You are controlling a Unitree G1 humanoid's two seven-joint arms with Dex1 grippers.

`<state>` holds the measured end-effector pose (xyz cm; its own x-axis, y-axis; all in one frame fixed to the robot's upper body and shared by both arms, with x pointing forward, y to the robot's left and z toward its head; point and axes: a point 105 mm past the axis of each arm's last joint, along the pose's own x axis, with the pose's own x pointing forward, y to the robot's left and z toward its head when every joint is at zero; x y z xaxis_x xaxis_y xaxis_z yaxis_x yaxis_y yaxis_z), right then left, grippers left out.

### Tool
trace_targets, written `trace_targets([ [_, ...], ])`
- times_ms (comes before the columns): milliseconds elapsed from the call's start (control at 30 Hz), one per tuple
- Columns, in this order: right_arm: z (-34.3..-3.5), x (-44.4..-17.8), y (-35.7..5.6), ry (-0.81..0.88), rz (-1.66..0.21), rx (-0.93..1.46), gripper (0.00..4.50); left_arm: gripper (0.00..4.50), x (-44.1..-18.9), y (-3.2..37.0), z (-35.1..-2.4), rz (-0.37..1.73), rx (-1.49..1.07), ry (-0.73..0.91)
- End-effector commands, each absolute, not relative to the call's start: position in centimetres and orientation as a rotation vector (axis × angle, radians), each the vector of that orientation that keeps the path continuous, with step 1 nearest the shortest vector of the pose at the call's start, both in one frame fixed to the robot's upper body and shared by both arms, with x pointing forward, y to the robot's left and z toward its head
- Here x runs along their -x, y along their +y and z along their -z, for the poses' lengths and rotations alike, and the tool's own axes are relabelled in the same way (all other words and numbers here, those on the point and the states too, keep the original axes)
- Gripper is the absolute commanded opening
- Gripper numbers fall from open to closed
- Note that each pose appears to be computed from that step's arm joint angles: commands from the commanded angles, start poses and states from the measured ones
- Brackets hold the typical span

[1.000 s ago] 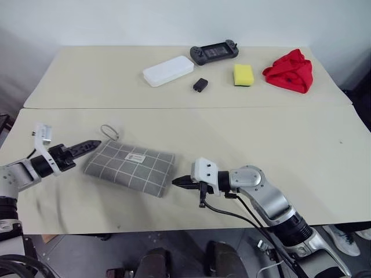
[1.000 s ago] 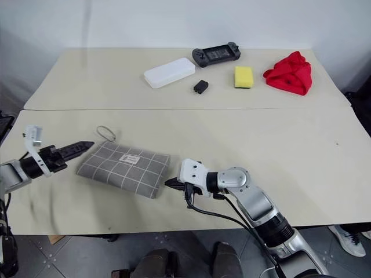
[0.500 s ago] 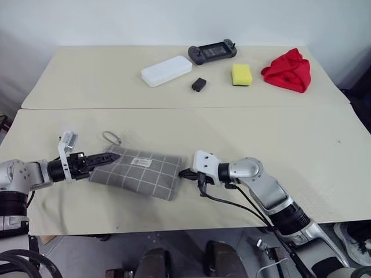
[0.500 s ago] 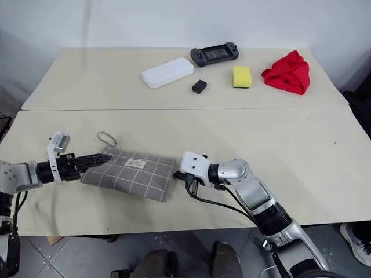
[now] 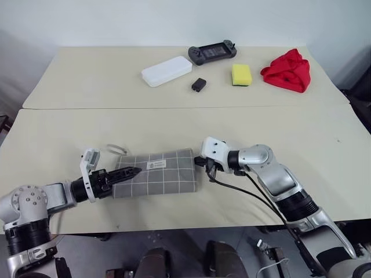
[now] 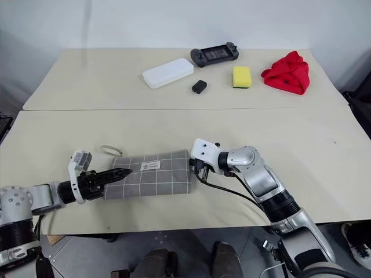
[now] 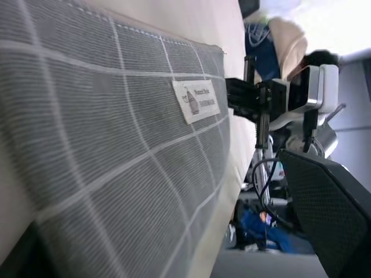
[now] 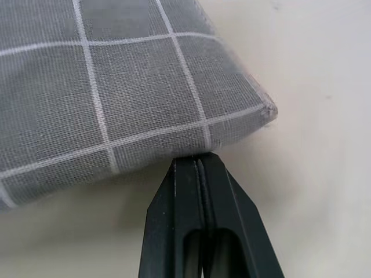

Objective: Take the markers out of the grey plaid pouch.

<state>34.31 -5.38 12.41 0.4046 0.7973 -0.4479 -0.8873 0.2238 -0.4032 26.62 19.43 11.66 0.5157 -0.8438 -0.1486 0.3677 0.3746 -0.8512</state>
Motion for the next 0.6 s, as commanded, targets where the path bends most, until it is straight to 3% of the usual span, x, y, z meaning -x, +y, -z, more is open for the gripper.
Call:
trace_targets([
  [33,-13.6,-34.5,-5.0,0.112,-1.171,0.659,0.03,4.50,-25.7,18.1,-10.7,0.855,0.889,0.687],
  [167,-13.5,-35.6,-6.2,0.108,-1.128,0.765,0.03,4.50,-25.1,17.4,-10.5,0.841,0.884,0.678],
  [333,-15.2,-36.4,-8.6,0.057,-1.067,0.822,0.03,4.50,-25.1,19.6,-10.8,0.749,0.887,0.648],
  [500,-18.0,-34.2,-6.6,-0.098,-1.176,0.660,0.03,4.50,-24.8,19.8,-11.0,0.752,0.897,0.654],
  [600,-17.7,-32.4,-5.0,-0.126,-1.293,0.583,0.03,4.50,-25.0,19.6,-11.0,0.750,0.908,0.658],
])
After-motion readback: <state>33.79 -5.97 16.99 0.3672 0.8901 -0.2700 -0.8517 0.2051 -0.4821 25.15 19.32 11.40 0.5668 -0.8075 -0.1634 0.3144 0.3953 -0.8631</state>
